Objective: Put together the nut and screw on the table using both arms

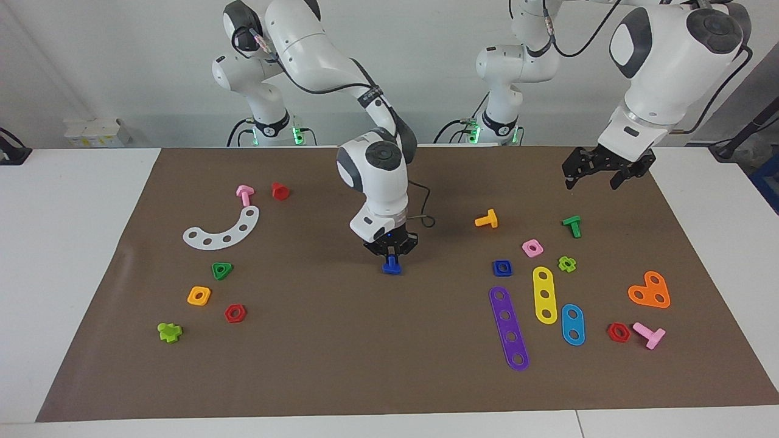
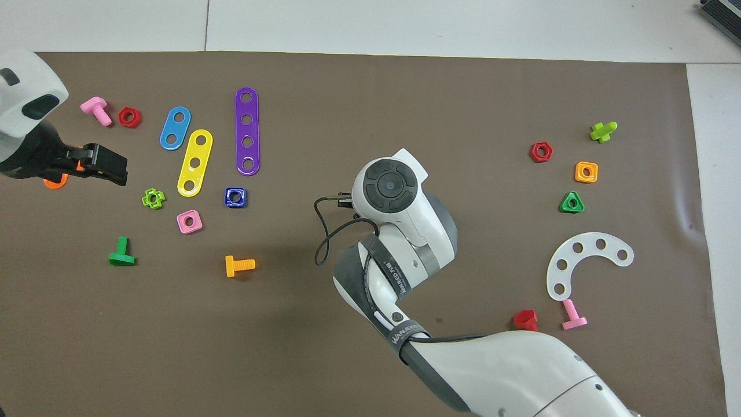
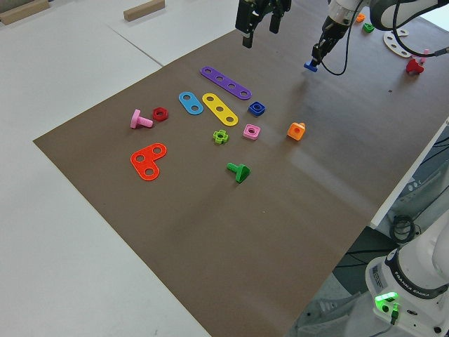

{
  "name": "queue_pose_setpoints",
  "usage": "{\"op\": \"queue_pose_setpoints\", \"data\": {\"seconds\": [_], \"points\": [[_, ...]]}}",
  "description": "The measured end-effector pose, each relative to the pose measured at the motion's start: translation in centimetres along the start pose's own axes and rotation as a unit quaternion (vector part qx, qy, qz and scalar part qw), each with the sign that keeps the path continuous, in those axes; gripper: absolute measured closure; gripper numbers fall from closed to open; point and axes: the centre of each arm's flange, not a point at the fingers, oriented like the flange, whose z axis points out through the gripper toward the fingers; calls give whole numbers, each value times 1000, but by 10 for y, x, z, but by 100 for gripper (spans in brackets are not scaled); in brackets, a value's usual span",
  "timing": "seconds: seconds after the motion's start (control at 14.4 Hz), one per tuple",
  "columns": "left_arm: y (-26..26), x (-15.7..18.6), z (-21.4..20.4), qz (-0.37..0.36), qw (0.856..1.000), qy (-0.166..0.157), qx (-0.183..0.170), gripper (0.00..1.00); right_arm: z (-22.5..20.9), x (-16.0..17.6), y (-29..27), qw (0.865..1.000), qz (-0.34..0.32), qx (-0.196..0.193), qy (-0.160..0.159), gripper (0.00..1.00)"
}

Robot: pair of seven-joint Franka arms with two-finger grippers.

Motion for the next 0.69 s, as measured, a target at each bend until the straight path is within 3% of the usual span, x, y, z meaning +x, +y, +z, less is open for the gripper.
{"op": "queue_pose_setpoints", "data": {"seconds": [0.28, 0.49, 0.69], "points": [[1, -3, 5, 1, 1000, 6, 0, 0, -15, 10, 8, 1000, 20, 2, 12, 31], [7, 3, 19, 2, 999, 31, -19, 0, -91, 50, 73, 997, 68, 9, 32, 0], [17, 14, 54, -5, 999, 22, -44, 1, -174, 76, 170, 997, 75, 1, 33, 0]]}}
